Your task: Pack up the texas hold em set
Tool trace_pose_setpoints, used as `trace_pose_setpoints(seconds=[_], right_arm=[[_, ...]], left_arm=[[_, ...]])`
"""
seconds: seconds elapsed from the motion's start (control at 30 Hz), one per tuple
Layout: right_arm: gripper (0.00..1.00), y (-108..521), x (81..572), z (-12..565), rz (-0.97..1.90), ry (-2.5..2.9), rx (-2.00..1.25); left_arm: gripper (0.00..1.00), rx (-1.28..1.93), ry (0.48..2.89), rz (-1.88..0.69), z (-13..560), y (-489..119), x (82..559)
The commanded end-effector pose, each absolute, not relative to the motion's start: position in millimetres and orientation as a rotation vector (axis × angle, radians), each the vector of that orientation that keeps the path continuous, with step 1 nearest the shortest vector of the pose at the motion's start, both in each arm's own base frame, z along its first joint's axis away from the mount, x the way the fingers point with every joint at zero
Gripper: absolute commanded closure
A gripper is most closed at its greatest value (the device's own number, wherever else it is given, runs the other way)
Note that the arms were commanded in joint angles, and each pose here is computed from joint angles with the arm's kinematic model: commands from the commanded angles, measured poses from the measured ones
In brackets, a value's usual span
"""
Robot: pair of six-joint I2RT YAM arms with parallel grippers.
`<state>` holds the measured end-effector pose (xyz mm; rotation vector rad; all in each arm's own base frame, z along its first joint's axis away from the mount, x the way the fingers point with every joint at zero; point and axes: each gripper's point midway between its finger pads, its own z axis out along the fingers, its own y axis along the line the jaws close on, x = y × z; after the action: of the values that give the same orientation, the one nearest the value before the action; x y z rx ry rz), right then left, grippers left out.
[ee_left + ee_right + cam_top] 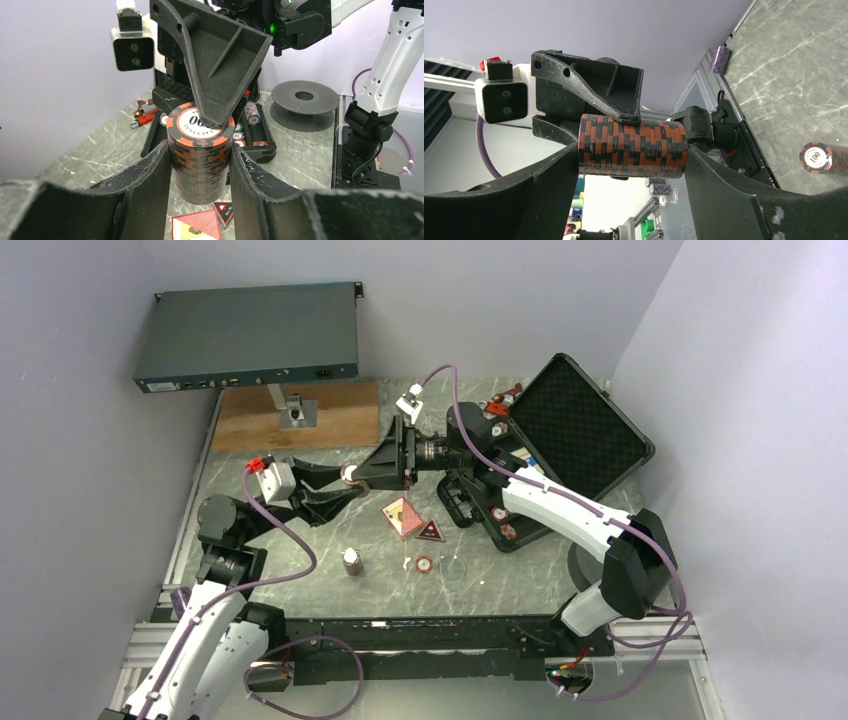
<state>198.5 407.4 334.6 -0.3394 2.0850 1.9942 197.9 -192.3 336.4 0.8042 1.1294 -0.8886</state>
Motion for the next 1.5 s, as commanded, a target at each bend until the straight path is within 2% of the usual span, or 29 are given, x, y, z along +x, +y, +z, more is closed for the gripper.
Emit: trace_pose_setpoints(seconds=[0.0,0.17,0.2,0.27,0.33,0.37,0.53,0.57,0.63,0.97,1.27,1.47], right_arm=[[0.29,405,188,375,2.032,1.956,-0.416],[0.54,406,186,374,2.034,1.962,-0.436],[0.58,406,186,373,2.03,1.961,-0.438],[0.66,406,187,371,2.016,1.966,-0.435],[0.7,405,188,370,2.0,1.972,-0.439],[0.73,406,189,369,1.991,1.975,-0.442],[0.79,405,191,367,1.935,1.975,-0.481],[0.81,405,192,367,1.921,1.974,-0.488],[0.82,404,197,366,1.87,1.979,-0.499],[0.86,384,246,353,1.612,2.051,-0.443],[0.84,317,326,324,1.194,2.075,-0.348],[0.86,282,368,294,0.988,2.106,-0.295]], left_arm=[[1.0,0.816,1.043,-0.829,355,-190,195],[1.0,0.81,1.056,-0.827,354,-190,196],[0.96,0.806,1.056,-0.824,354,-189,197],[0.74,0.805,1.062,-0.827,354,-189,196],[0.45,0.797,1.073,-0.83,353,-189,197],[0.37,0.792,1.081,-0.827,352,-189,198],[0.2,0.754,1.104,-0.773,352,-182,204],[0.11,0.741,1.111,-0.768,352,-180,205],[0.01,0.73,1.12,-0.761,353,-179,206],[0.0,0.695,1.146,-0.745,357,-174,208],[0.0,0.759,1.134,-0.697,353,-174,203],[0.1,0.745,1.233,-0.658,348,-169,215]])
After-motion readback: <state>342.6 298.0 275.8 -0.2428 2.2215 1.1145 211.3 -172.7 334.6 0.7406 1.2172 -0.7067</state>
